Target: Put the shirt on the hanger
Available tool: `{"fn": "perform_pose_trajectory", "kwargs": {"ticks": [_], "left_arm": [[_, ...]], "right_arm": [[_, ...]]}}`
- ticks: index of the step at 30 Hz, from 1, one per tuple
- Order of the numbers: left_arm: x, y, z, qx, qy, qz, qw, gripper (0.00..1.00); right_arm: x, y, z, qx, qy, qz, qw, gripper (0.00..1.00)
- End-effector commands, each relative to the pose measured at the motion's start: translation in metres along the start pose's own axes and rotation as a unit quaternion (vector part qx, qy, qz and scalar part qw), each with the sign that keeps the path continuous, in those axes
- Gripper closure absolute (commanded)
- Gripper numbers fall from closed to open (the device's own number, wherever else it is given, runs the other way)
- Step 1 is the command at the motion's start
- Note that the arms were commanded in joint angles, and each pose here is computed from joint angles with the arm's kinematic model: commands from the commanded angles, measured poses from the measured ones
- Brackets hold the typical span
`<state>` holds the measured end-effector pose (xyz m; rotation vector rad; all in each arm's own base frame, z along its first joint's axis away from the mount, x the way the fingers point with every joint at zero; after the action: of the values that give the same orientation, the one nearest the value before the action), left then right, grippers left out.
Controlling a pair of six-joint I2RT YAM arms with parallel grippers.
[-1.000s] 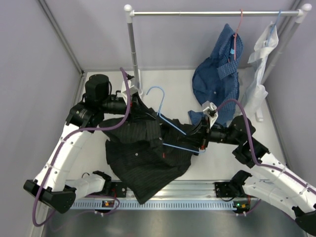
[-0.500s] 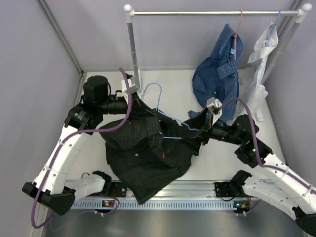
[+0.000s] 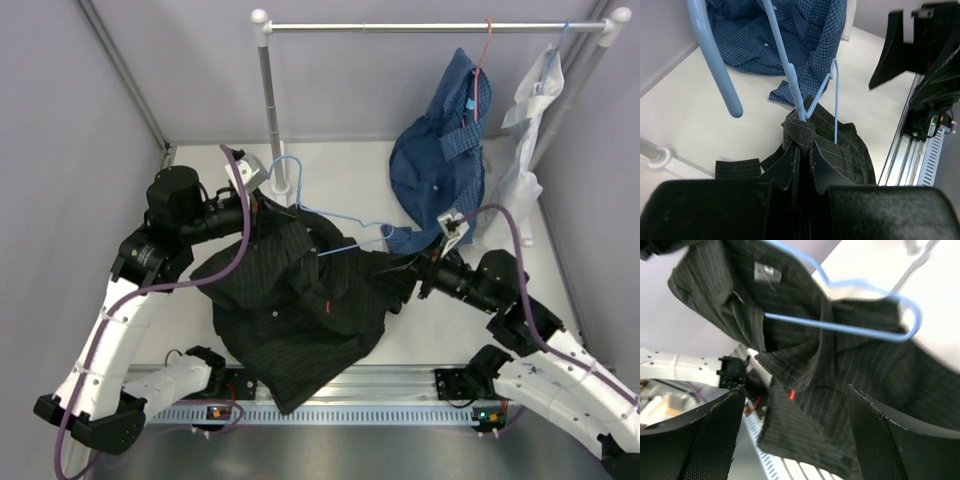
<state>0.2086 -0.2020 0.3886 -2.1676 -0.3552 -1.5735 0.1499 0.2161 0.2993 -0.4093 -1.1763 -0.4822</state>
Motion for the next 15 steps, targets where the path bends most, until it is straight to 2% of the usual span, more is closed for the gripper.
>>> {"fn": "perform_pose_trajectory", "kwargs": {"ticks": [1,5,7,13,15], "left_arm": [[0.021,-0.002,0.002,0.020,0.002,-0.032,0.999,1.00],[0.025,0.000,0.009,0.039,-0.012,-0.044,0.998,1.00],[0.028,-0.001,0.008,0.036,-0.015,-0.050,0.998,1.00],[0.035,-0.004,0.002,0.030,-0.025,-0.066,0.997,1.00],[0.036,-0.006,0.002,0.035,-0.024,-0.070,0.997,1.00]], "right_arm": [[-0.001,0.018,0.019,0.069,0.096,-0.027,0.993,0.23],[-0.010,0.040,0.014,0.080,0.127,-0.032,0.988,0.23],[-0.024,0.057,0.009,0.076,0.132,-0.003,0.988,0.27],[-0.022,0.091,0.014,0.082,0.105,0.006,0.991,0.35],[-0.029,0.098,0.014,0.078,0.101,0.013,0.992,0.41]]}}
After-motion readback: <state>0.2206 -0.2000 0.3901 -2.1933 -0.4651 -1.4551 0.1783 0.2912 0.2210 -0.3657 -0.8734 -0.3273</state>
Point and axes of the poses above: each gripper's point midway between its finger pads, its own y axis out along the fingers, its own z axis along the line the jaws close on, x = y × z, the point moved 1 cm from there along -y, back along the fingers, and after that the axes turned 12 degrees about -y, right-handed, at the moved point
